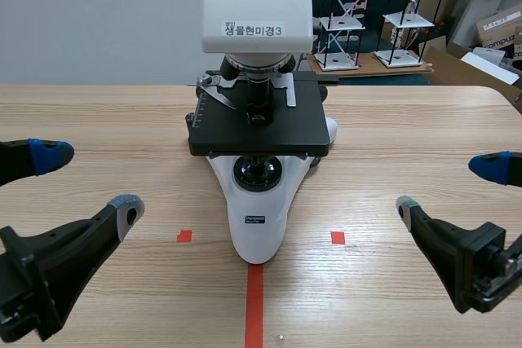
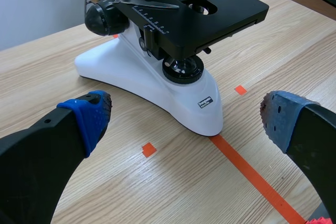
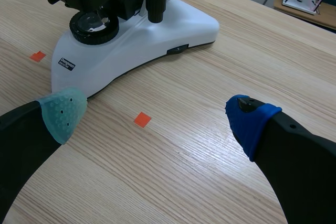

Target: Point at the stage knob

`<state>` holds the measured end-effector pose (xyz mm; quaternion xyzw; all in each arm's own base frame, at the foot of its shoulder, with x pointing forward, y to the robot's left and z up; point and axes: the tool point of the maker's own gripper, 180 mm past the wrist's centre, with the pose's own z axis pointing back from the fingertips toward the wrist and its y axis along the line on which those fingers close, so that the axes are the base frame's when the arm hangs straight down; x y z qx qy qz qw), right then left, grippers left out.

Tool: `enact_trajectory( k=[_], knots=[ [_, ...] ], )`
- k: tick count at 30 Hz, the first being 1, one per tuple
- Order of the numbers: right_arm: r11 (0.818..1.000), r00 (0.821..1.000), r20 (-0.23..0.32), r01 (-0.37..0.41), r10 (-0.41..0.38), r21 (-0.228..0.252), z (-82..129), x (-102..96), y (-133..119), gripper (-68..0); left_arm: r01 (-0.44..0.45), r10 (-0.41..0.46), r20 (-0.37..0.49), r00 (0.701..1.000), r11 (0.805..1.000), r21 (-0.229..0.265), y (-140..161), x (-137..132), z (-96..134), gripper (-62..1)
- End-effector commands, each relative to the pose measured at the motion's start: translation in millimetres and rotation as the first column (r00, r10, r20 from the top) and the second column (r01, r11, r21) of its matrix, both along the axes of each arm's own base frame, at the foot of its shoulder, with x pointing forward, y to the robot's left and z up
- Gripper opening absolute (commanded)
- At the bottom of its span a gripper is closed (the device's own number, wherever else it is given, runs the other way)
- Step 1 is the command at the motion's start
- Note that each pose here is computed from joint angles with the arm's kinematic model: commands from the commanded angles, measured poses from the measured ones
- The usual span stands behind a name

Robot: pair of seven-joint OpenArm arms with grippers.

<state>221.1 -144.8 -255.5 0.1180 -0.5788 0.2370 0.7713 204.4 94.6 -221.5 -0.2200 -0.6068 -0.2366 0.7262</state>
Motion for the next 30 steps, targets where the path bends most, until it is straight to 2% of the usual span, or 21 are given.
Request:
enact_trajectory(
  k=[1, 18, 20, 26, 30],
  knots=[
    [1.0, 0.999, 0.032, -0.011, 0.011, 0.0, 9.9, 3.0, 1.9, -9.3, 0.002, -0.002, 0.022, 1.0, 1.0, -0.015, -1.0, 0.7, 7.4, -1.1],
    [1.0, 0.999, 0.032, -0.01, 0.01, 0.0, 10.0, 3.1, 1.8, -9.9, 0.002, -0.002, 0.022, 1.0, 1.0, -0.015, -1.0, 0.7, 7.4, -1.1],
    [1.0, 0.999, 0.032, -0.01, 0.01, 0.0, 10.0, 3.1, 1.8, -14.0, 0.002, -0.002, 0.022, 1.0, 1.0, -0.015, -1.0, 0.7, 7.4, -1.1],
    [1.0, 0.999, 0.032, -0.01, 0.01, 0.0, 10.0, 3.2, 1.7, -38.5, 0.002, -0.002, 0.022, 1.0, 1.0, -0.015, -1.0, 0.7, 7.4, -1.1],
    [1.0, 0.999, 0.054, -0.009, 0.008, 0.022, 10.5, 5.5, 0.8, -49.4, 0.002, -0.002, 0.021, 1.0, 1.0, -0.015, -1.0, 0.7, 7.4, -1.1]
  ],
)
